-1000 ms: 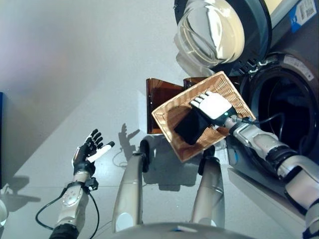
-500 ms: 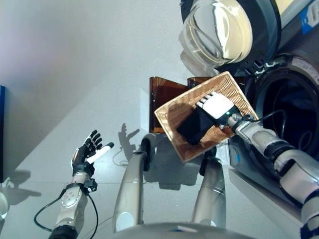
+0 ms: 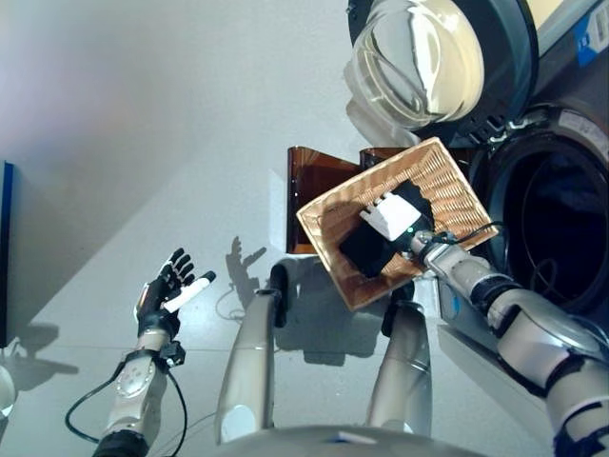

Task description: Pick up the clothes and place them into the washing machine

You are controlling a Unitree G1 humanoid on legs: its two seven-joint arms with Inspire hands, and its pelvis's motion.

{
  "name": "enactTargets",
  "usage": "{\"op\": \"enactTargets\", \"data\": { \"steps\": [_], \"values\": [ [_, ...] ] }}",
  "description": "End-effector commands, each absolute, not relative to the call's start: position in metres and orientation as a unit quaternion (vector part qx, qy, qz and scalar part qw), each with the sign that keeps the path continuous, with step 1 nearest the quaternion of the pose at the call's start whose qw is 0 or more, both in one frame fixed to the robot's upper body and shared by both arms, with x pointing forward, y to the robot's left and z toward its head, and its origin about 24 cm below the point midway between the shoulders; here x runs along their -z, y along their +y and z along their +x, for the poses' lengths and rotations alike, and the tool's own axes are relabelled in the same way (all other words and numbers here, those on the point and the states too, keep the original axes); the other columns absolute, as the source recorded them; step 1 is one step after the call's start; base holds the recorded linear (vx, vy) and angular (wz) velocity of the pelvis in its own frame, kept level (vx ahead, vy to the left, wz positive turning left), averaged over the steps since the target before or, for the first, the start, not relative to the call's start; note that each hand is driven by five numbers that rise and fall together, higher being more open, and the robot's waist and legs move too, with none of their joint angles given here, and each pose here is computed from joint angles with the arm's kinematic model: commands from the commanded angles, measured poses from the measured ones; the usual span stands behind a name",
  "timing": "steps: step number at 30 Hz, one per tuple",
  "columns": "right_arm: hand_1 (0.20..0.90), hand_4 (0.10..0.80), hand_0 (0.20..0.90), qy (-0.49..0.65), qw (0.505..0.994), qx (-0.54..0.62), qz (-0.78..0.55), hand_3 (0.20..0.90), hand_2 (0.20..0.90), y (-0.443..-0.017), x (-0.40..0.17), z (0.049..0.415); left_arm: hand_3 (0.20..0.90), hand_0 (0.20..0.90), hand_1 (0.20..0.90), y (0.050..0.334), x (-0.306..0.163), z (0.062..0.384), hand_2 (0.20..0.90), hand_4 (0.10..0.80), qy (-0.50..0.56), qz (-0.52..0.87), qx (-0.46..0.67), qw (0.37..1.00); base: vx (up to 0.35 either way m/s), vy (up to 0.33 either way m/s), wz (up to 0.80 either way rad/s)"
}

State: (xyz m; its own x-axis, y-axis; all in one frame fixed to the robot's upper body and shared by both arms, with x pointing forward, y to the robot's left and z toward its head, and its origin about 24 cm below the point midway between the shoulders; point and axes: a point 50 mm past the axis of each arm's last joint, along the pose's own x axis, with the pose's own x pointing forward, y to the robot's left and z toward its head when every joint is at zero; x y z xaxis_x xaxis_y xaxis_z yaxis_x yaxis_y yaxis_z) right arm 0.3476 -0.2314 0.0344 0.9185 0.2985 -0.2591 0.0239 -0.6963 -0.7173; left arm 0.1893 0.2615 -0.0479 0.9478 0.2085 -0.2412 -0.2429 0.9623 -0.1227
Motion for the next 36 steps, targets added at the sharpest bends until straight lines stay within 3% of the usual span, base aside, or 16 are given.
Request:
{"op": "enactTargets", "data": {
  "steps": [1, 2, 3, 4, 5, 18, 24, 27, 32, 33, 34, 36],
  "values": [
    [0.785, 0.718, 0.785, -0.095, 0.355, -0.135, -0.92, 0.785, 0.785, -0.239, -0.057, 0.359, 0.9, 0.9, 0.9, 0.286, 0.022, 0.186, 0.9, 0.8, 0.051, -0.034, -0.123, 0.991, -0.007, 0.001, 0.06],
    [0.48, 0.5, 0.48, -0.088, 0.352, -0.132, -0.923, 0.48, 0.48, -0.242, -0.057, 0.359, 0.9, 0.9, 0.9, 0.287, 0.022, 0.186, 0.9, 0.8, 0.052, -0.032, -0.124, 0.99, -0.008, 0.005, 0.03],
    [0.282, 0.359, 0.282, -0.084, 0.35, -0.132, -0.924, 0.282, 0.282, -0.244, -0.057, 0.359, 0.9, 0.9, 0.9, 0.288, 0.022, 0.186, 0.9, 0.8, 0.051, -0.032, -0.125, 0.99, 0.0, 0.0, 0.0],
    [0.282, 0.359, 0.282, -0.081, 0.349, -0.128, -0.925, 0.282, 0.282, -0.245, -0.056, 0.358, 0.9, 0.9, 0.9, 0.287, 0.022, 0.186, 0.9, 0.8, 0.051, -0.032, -0.125, 0.99, 0.0, 0.0, 0.0],
    [0.2, 0.3, 0.2, -0.077, 0.347, -0.121, -0.927, 0.2, 0.2, -0.248, -0.057, 0.358, 0.9, 0.9, 0.9, 0.287, 0.022, 0.186, 0.9, 0.8, 0.051, -0.031, -0.124, 0.99, 0.0, 0.0, 0.0],
    [0.2, 0.3, 0.2, -0.047, 0.336, -0.056, -0.939, 0.2, 0.2, -0.267, -0.066, 0.358, 0.9, 0.9, 0.9, 0.289, 0.022, 0.186, 0.9, 0.8, 0.051, -0.023, -0.136, 0.989, 0.0, 0.0, 0.0],
    [0.2, 0.3, 0.2, -0.048, 0.356, -0.032, -0.933, 0.2, 0.2, -0.268, -0.071, 0.359, 0.9, 0.9, 0.9, 0.289, 0.022, 0.186, 0.9, 0.8, 0.048, -0.026, -0.14, 0.989, 0.0, 0.0, 0.0],
    [0.2, 0.3, 0.2, -0.048, 0.419, 0.008, -0.907, 0.2, 0.2, -0.268, -0.075, 0.36, 0.9, 0.9, 0.9, 0.289, 0.021, 0.186, 0.9, 0.8, 0.045, -0.023, -0.145, 0.988, 0.0, 0.0, 0.0],
    [0.2, 0.3, 0.2, -0.096, 0.607, 0.075, -0.785, 0.2, 0.2, -0.252, -0.088, 0.36, 0.9, 0.9, 0.9, 0.295, 0.019, 0.185, 0.9, 0.8, 0.04, -0.017, -0.174, 0.984, 0.0, 0.0, 0.0],
    [0.2, 0.3, 0.2, -0.096, 0.607, 0.076, -0.785, 0.2, 0.2, -0.253, -0.088, 0.359, 0.9, 0.9, 0.9, 0.295, 0.019, 0.185, 0.9, 0.8, 0.04, -0.016, -0.173, 0.984, 0.0, 0.0, 0.0],
    [0.2, 0.3, 0.2, -0.118, 0.688, 0.094, -0.71, 0.2, 0.2, -0.246, -0.092, 0.355, 0.9, 0.9, 0.9, 0.295, 0.022, 0.184, 0.9, 0.8, 0.042, -0.019, -0.184, 0.982, 0.0, 0.0, 0.0],
    [0.2, 0.3, 0.2, -0.115, 0.758, 0.125, -0.629, 0.2, 0.2, -0.249, -0.089, 0.35, 0.9, 0.9, 0.9, 0.295, 0.022, 0.183, 0.9, 0.8, 0.042, -0.019, -0.191, 0.981, 0.0, 0.0, 0.0]
  ]
}}
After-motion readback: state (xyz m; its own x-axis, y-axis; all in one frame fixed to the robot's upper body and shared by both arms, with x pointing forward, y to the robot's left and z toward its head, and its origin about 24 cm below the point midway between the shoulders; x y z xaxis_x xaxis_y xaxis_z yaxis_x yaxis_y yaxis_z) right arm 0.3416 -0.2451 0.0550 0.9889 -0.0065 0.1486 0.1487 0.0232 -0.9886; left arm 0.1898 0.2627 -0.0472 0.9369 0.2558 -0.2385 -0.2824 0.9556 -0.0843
